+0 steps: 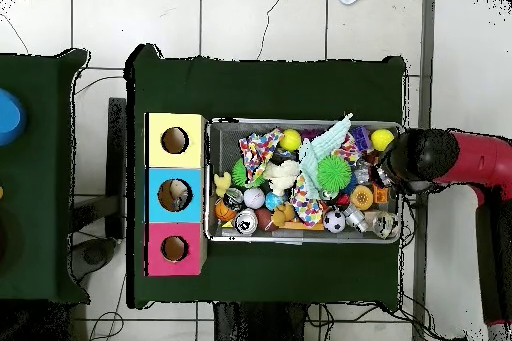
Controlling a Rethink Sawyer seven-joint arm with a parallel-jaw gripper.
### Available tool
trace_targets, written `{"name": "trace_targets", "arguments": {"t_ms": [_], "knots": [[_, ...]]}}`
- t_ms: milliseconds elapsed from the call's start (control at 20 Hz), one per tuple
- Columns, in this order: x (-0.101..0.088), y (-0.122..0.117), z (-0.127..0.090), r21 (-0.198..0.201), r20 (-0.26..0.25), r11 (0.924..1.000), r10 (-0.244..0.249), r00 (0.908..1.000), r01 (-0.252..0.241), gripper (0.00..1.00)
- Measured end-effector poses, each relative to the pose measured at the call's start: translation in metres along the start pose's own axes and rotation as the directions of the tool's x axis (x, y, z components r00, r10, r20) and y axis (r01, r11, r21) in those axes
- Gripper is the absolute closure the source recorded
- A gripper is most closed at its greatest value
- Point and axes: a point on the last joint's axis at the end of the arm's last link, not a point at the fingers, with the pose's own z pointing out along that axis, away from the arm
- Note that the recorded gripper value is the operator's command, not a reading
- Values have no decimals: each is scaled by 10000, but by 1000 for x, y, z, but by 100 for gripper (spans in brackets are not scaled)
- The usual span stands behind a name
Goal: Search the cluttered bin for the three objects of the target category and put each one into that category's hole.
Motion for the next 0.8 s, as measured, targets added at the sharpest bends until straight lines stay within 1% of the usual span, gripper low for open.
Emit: {"name": "trace_targets", "arguments": {"t_ms": [50, 250, 350, 550, 650, 800], "knots": [[3, 3, 6, -121, -62, 9999, -36, 10000, 35, 0], [0, 8, 15, -209, -111, 9997, -125, 9999, 123, 0], [-10, 17, 27, -284, -118, 9991, -312, 9994, 308, 0], [-30, 34, 45, -398, -18, 9974, -606, 9982, 604, 0], [-47, 47, 60, -469, 91, 9955, -824, 9966, 827, 0], [-61, 58, 72, -453, 186, 9938, -1004, 9948, 1012, 0]]}}
